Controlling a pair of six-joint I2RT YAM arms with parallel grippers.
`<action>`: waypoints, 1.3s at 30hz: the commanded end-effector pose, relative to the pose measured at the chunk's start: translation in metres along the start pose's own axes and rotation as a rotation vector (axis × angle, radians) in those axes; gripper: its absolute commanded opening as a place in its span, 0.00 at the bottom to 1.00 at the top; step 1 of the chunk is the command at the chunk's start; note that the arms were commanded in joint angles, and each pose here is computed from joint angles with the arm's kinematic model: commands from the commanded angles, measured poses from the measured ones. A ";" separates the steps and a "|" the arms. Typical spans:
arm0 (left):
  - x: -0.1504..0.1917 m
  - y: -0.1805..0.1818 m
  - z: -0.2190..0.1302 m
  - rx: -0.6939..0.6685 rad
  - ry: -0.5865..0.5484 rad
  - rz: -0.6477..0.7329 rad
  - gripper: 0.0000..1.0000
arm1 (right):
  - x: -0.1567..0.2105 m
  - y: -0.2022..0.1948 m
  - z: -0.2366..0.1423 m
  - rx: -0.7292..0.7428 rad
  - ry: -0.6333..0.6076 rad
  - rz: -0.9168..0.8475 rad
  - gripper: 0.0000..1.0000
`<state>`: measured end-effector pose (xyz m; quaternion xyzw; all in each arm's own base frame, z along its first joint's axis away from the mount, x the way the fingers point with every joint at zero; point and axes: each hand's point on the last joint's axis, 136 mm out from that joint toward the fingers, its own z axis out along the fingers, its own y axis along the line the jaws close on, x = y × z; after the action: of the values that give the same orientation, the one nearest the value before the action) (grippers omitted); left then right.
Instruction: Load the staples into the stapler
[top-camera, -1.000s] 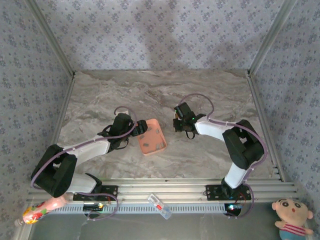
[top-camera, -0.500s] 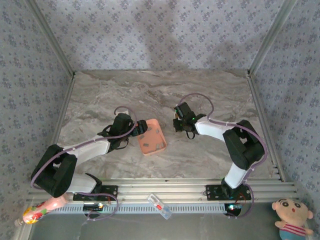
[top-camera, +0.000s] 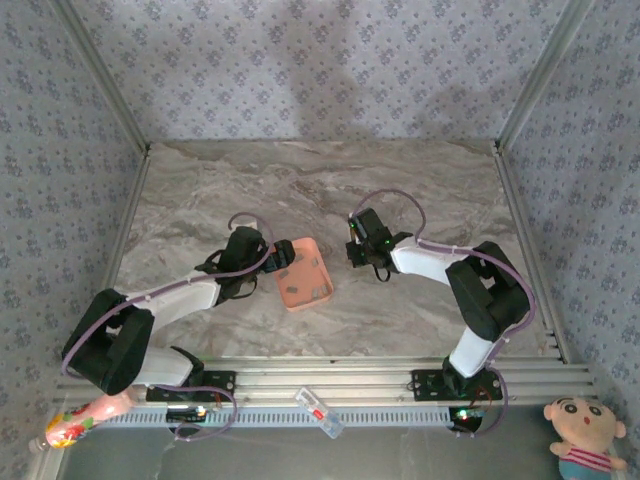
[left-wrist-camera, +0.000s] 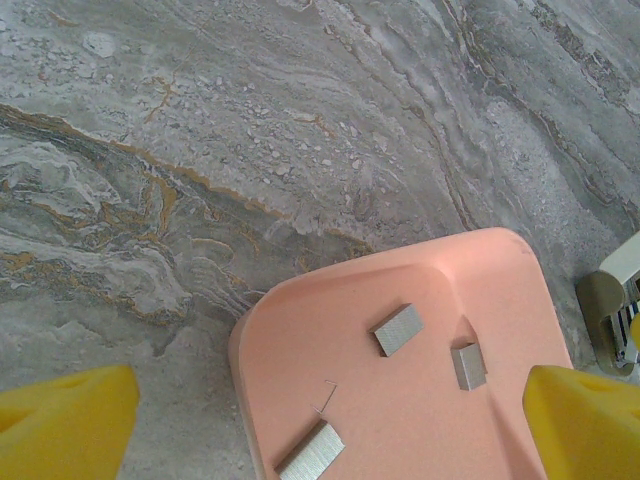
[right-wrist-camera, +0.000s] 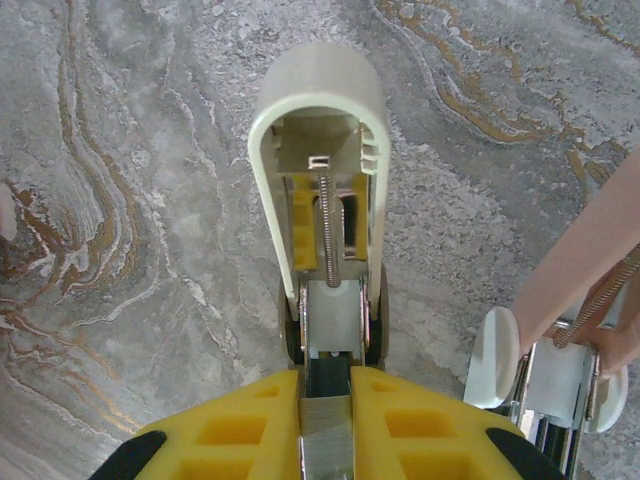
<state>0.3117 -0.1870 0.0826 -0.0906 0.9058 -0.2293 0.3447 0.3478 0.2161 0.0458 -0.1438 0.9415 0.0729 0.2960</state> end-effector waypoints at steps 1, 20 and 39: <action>-0.010 -0.005 -0.003 0.003 -0.024 0.019 0.98 | 0.003 -0.001 -0.001 0.012 0.000 -0.031 0.18; -0.011 -0.006 -0.003 0.005 -0.025 0.023 0.98 | -0.013 -0.001 -0.020 -0.002 -0.077 -0.068 0.18; -0.012 -0.006 -0.004 0.002 -0.029 0.026 0.98 | 0.001 -0.001 -0.001 -0.015 -0.021 -0.060 0.18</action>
<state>0.3124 -0.1874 0.0836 -0.0855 0.9058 -0.2279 0.3469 0.3466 0.2167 0.0541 -0.1698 0.9313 0.0754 0.3134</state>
